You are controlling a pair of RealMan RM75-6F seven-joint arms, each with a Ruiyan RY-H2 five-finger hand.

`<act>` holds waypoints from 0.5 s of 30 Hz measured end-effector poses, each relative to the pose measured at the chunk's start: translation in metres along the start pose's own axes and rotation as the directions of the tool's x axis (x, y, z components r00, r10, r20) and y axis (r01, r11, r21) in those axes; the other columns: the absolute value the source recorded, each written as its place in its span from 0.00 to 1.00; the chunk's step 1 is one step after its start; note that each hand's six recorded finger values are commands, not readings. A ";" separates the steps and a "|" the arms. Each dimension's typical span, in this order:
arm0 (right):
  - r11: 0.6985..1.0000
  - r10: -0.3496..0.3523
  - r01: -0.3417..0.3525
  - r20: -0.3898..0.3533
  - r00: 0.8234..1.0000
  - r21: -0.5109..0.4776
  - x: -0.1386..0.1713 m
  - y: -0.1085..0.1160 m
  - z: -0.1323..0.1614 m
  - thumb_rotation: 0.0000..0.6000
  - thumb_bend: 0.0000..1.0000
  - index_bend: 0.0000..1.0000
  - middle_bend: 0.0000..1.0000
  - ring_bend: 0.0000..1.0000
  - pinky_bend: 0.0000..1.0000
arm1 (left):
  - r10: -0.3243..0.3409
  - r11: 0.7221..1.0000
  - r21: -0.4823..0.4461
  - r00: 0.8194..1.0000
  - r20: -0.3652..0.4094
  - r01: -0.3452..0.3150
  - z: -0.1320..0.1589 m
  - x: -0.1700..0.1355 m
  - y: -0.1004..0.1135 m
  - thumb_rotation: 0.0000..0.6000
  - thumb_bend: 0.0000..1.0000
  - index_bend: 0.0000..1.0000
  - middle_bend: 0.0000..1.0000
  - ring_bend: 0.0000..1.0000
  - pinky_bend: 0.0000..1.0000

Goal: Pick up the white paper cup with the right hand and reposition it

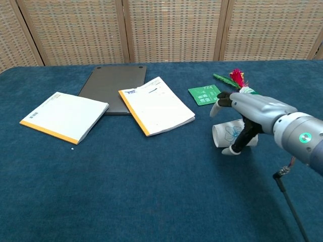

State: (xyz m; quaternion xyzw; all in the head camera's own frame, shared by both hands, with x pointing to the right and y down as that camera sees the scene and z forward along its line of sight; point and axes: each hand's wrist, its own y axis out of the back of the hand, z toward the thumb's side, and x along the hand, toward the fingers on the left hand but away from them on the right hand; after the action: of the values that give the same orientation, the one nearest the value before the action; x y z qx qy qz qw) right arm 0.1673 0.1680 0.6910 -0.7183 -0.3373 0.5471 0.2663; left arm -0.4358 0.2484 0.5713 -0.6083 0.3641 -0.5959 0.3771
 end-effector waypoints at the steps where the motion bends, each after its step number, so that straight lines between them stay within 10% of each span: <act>1: 1.000 0.003 -0.003 0.001 1.000 0.006 -0.001 -0.002 0.003 1.00 0.30 0.28 0.00 0.00 0.00 | 0.001 1.000 -0.001 1.000 0.001 -0.001 0.000 0.000 0.000 1.00 0.14 0.00 0.00 0.00 0.00; 15: 0.993 -0.037 0.028 0.073 0.997 0.117 -0.019 -0.009 -0.001 1.00 0.30 0.32 0.00 0.00 0.00 | -0.012 1.000 -0.006 1.000 0.020 0.012 0.004 -0.001 -0.002 1.00 0.14 0.00 0.00 0.00 0.00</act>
State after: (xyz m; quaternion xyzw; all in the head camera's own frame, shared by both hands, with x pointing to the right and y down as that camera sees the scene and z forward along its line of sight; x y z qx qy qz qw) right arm 0.1632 0.1588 0.7097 -0.6749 -0.3266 0.5880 0.3035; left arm -0.4314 0.2499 0.5728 -0.6177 0.3585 -0.5908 0.3752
